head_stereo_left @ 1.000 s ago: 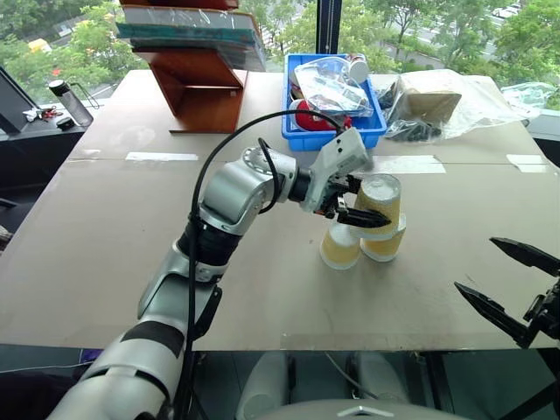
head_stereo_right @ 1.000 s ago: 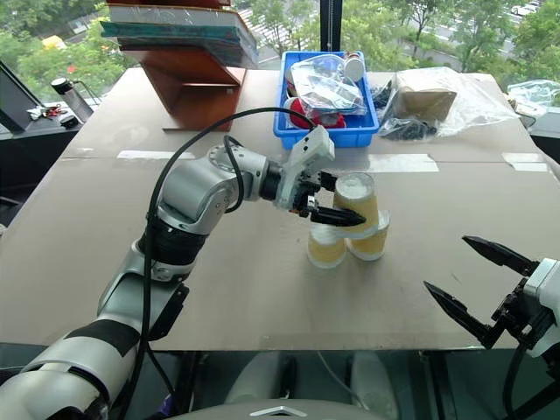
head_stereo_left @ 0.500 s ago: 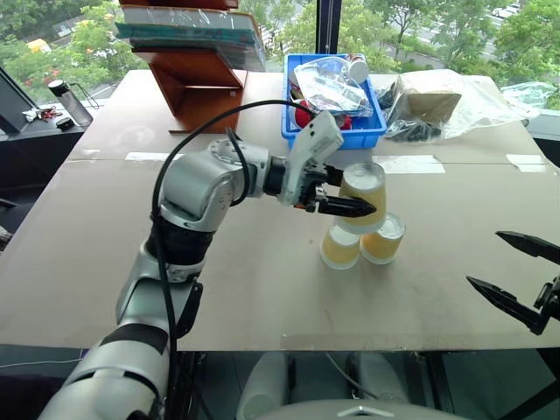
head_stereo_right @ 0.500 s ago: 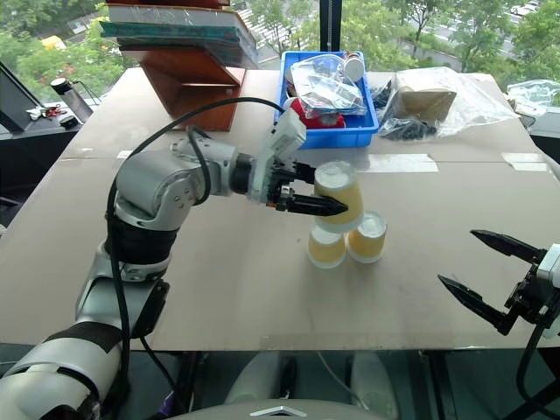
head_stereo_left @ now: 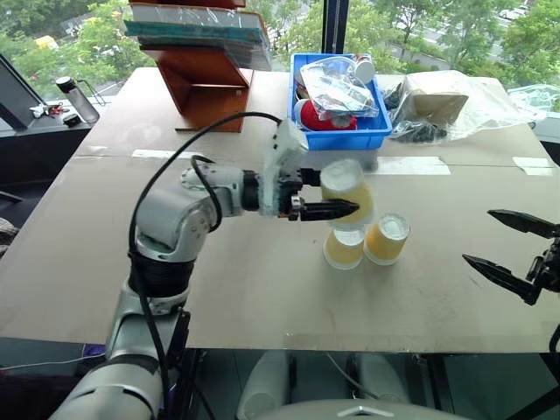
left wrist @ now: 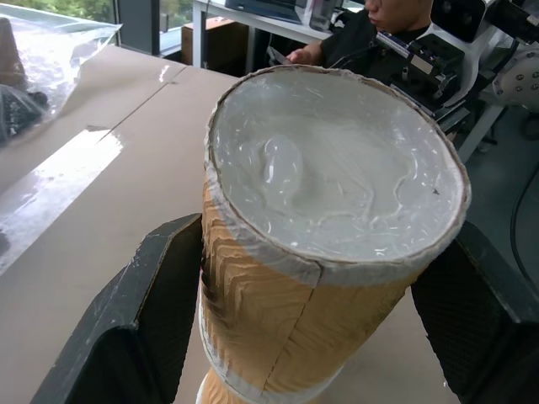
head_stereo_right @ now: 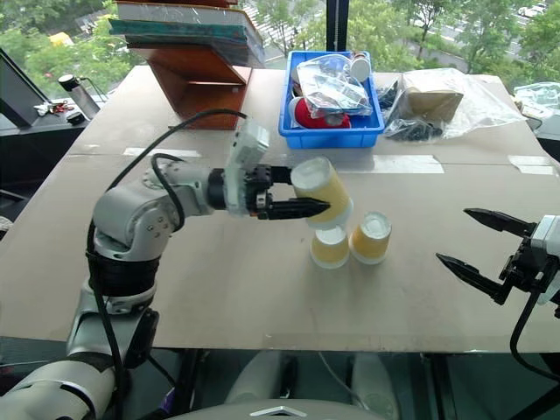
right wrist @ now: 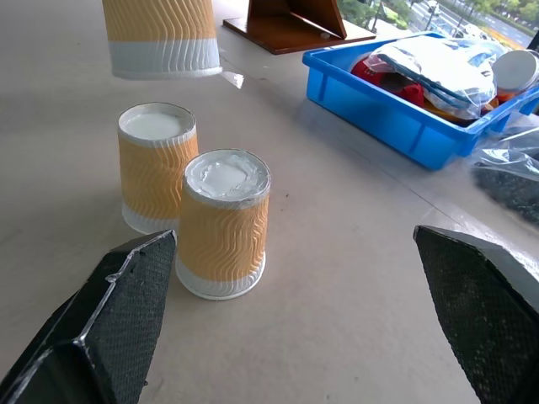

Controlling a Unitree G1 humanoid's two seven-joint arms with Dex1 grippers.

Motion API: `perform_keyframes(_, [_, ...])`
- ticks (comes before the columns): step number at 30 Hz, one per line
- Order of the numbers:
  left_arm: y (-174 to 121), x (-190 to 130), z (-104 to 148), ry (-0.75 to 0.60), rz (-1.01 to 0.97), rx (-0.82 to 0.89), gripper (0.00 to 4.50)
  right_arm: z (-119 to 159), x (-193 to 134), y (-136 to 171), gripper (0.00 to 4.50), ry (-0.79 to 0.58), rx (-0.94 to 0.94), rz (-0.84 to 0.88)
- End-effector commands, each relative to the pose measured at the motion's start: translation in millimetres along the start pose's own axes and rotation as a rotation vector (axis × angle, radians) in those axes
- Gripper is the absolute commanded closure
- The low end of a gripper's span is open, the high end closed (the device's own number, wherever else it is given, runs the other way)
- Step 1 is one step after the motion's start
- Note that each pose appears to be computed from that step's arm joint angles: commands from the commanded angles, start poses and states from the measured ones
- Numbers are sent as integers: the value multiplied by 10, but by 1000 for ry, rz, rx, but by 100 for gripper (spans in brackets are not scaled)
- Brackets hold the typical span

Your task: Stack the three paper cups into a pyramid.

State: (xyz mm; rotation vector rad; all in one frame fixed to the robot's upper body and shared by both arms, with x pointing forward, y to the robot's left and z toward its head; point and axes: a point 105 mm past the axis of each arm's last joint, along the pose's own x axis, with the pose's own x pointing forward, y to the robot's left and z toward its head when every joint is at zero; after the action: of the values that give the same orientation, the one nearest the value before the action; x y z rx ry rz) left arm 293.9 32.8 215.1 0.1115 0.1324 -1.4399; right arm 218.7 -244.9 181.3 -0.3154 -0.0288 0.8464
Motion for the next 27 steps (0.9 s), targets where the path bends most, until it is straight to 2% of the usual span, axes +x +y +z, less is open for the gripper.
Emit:
perform_keyframes(1, [59,132,41,23,8,38,87,64,-21,10,0,-6,-28,-6])
perform_keyframes(8, [87,361,52,62,-56,53,87,59,-145,148,0,17,-18,-48])
perform_keyframes(20, [75,461,-15,143,-85,75,87,37,-167,256,0,17,3,-84])
perform_keyframes(23, [65,469,-16,142,-87,74,10,37,-164,262,0,16,6,-87])
perform_keyframes(27, [50,435,58,121,-87,67,1,34,-162,266,0,16,8,-86])
